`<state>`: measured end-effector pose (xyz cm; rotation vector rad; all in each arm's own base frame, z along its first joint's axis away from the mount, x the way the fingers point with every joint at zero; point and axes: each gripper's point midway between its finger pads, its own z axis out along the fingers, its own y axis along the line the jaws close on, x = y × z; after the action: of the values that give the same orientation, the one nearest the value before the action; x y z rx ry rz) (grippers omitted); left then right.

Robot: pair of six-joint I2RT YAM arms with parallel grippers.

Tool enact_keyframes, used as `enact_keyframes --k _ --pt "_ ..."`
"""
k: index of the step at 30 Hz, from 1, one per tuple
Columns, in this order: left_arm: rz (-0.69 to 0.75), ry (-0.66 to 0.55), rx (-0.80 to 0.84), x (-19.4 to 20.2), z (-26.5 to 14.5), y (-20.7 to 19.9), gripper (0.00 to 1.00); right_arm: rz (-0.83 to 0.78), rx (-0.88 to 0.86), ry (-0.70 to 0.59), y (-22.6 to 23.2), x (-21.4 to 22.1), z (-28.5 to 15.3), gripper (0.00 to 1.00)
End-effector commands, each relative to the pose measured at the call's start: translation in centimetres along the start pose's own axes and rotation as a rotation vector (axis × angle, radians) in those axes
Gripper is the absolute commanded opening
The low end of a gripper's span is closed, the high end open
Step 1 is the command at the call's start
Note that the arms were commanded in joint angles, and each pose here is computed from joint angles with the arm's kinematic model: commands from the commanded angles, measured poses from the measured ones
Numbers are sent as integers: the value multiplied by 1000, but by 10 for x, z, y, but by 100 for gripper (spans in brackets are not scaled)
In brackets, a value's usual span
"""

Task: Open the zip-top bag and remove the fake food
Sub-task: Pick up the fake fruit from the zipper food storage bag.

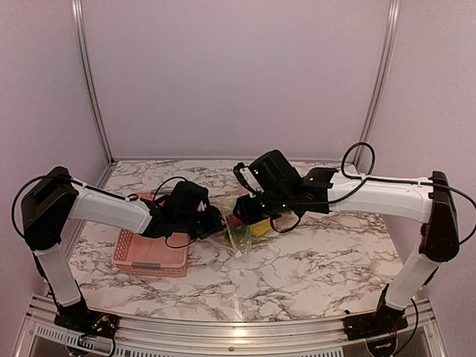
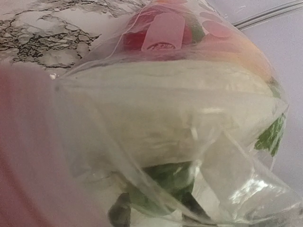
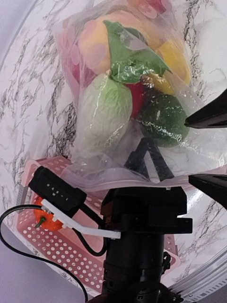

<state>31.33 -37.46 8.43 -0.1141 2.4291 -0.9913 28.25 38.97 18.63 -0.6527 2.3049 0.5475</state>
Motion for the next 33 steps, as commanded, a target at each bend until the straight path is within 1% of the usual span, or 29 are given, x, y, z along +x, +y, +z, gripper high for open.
enact_keyframes --k 1,5,9,12,16,18,22,25,28,30,33 --pt "38 27 20 6 6 -13 39 90 8 15 -30 14 -4 28" --pt "58 57 5 16 10 -15 42 131 -3 56 -45 39 3 25" --pt "77 78 -19 23 17 -14 43 163 -51 91 -45 56 14 25" --pt "88 77 -49 23 20 -11 47 181 -54 83 -47 60 19 32" --pt "98 81 -75 26 21 -6 51 195 -55 79 -48 63 21 37" --pt "99 85 -77 27 22 -4 52 199 -40 71 -51 64 21 41" --pt "104 98 -76 29 27 -5 53 202 -22 36 -54 56 14 43" --pt "108 106 -73 31 31 -6 54 203 17 1 -61 51 7 49" --pt "111 113 -75 32 35 -7 55 208 11 -20 -61 47 3 54" --pt "110 117 -77 33 36 -7 56 208 9 -12 -61 50 6 56" --pt "111 120 -84 34 39 -5 57 211 3 -8 -58 49 9 56"
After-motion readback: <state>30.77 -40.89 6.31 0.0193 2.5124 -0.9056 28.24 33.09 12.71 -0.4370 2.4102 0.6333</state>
